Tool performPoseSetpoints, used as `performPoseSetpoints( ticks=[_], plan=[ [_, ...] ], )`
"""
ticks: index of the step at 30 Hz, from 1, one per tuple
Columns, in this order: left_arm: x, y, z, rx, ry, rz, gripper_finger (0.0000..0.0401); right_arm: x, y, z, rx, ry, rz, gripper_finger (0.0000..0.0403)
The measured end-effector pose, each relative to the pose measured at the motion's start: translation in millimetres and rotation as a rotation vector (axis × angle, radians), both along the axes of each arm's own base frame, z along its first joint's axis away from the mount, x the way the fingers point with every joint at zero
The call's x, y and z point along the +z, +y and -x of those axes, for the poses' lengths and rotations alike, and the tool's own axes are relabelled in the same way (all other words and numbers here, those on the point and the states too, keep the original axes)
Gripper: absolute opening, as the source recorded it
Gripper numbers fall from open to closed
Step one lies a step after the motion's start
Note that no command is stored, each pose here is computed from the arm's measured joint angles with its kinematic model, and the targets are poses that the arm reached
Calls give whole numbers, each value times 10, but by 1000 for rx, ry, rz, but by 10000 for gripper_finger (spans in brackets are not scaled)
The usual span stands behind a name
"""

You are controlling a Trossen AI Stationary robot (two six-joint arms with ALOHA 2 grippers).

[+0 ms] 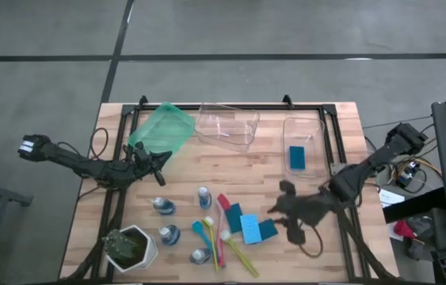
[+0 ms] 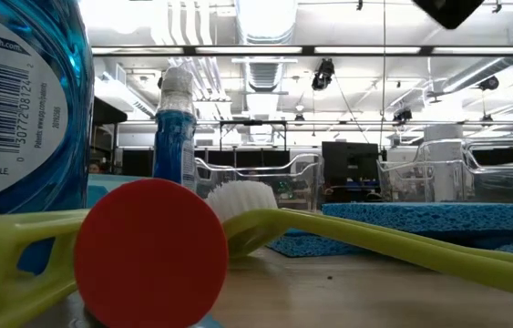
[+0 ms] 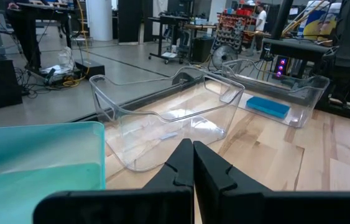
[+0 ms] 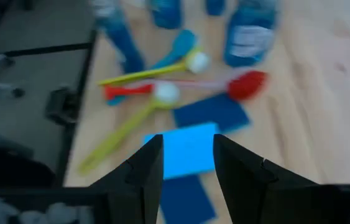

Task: Pick & Place Kitchen Sink Supplies
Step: Put the blue sponge in the right transparent bin

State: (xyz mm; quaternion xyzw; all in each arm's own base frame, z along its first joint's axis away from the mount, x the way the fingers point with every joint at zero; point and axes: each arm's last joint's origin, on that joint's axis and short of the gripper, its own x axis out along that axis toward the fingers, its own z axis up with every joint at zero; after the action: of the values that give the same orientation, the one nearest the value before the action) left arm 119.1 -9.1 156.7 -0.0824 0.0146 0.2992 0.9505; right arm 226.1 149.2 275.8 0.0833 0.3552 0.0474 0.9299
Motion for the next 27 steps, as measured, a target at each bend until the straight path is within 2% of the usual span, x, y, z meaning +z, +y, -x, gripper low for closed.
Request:
performPoseSetpoints(
  ticks=[6, 11, 18, 27],
  plan=[
    [-2, 0, 0, -1, 2, -1, 0, -298, 383, -198, 93, 35, 147, 169],
    [-2, 0, 0, 0, 2, -1, 0, -497, 697, -453, 95, 109, 177, 192],
    [-3, 0, 0, -1, 2, -1, 0, -772, 932, -690, 81, 321, 344, 183],
    [-4, 0, 0, -1, 3, -1, 0, -1048, 1116, -907, 84, 410, 433, 167]
  ],
)
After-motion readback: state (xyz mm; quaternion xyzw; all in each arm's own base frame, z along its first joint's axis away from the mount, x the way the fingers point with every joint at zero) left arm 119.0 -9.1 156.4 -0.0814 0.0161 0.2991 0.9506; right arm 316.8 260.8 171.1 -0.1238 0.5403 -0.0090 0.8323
